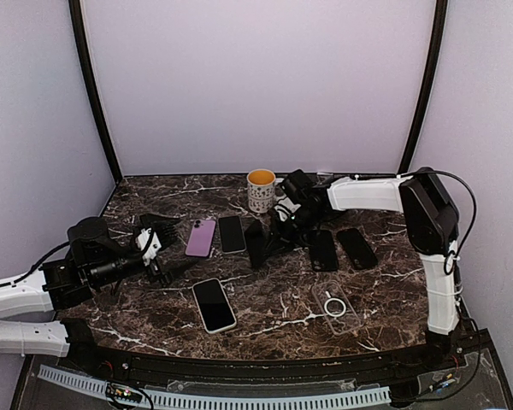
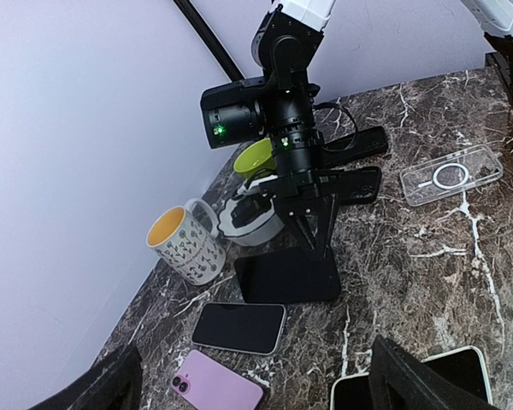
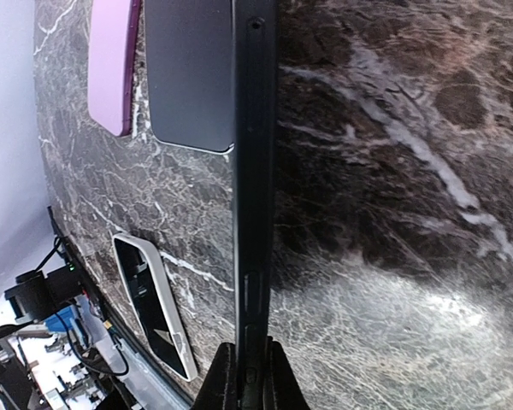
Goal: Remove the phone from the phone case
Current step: Place the phone at the center of the board.
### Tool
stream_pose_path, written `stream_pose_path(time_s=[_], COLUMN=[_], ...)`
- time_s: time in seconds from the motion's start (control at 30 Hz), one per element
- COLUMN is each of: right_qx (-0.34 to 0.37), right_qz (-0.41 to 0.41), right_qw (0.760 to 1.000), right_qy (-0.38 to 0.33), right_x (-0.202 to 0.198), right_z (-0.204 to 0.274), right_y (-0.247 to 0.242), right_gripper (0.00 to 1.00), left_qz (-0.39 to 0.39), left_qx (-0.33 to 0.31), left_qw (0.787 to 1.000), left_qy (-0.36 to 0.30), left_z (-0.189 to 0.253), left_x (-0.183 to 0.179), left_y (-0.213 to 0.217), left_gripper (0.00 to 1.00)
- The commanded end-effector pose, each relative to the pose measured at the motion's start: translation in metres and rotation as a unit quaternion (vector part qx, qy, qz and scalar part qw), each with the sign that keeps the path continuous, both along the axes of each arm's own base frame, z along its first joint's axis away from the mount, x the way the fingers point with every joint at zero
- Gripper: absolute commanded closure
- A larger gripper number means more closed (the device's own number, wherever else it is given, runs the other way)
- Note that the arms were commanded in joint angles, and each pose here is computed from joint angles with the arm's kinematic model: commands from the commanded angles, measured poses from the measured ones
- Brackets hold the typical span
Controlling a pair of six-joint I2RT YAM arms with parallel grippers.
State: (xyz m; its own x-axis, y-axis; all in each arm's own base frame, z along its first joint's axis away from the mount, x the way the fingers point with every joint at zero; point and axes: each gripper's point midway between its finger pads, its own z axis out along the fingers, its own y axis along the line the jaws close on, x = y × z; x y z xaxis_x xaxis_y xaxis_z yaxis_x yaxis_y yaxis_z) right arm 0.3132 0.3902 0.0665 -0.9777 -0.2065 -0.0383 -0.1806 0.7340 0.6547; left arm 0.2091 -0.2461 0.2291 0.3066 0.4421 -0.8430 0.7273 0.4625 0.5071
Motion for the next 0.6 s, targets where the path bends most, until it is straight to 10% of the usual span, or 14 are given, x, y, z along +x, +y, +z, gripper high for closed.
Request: stream_pose_path(time_s=[0.0, 0.57], right_qx=[0.061, 0.1], right_qz=[0.019, -0.062], right_qw=[0.998, 0.993], right_qy=[0.013, -0.022], right_x=[-0.002, 0.033], right_z=[0.012, 0.007], right_y=[0.025, 0.063], right_gripper=[1.0, 1.0], left_qz=[0.0, -0.003], left_qx=[-0.014, -0.014], left_qw=[1.0, 1.0], left_qy=[-0.009, -0.007], left_z=[0.016, 0.015], left_x=[0.002, 0.001], left_y=[-0.001, -0.002], left_gripper=[0.05, 0.06])
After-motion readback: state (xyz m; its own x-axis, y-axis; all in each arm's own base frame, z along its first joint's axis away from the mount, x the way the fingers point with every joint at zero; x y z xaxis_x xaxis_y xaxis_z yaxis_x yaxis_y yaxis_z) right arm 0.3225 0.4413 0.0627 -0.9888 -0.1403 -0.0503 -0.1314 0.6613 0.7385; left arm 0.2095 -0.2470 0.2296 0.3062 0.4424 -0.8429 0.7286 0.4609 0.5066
